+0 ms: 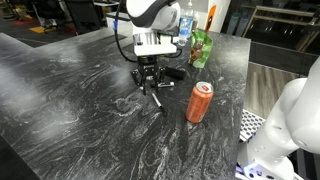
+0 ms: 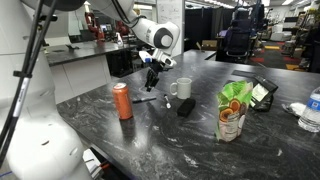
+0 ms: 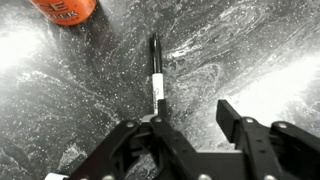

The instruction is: Take the marker out of the mug.

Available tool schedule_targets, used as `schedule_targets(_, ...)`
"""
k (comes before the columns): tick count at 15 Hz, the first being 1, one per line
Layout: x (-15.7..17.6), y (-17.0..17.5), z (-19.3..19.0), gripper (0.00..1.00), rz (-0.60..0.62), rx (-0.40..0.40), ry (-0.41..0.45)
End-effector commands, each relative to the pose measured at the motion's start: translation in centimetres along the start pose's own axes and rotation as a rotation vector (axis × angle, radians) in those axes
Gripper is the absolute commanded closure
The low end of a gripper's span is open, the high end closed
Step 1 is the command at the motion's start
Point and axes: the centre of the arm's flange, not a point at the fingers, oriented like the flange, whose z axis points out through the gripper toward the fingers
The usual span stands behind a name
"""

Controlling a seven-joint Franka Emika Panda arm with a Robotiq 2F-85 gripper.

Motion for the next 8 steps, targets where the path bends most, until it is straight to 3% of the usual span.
schedule_targets(1,-0.2,-0.5,-2.0,0.14,-0.023,-0.032,0.101)
schedule_targets(3,-1.2,-0.8,-3.7,0.00,-0.060,-0.065,0.217)
schedule_targets(8,-4.5,-1.6,-7.6,0.00,-0.109,-0.123,0.447)
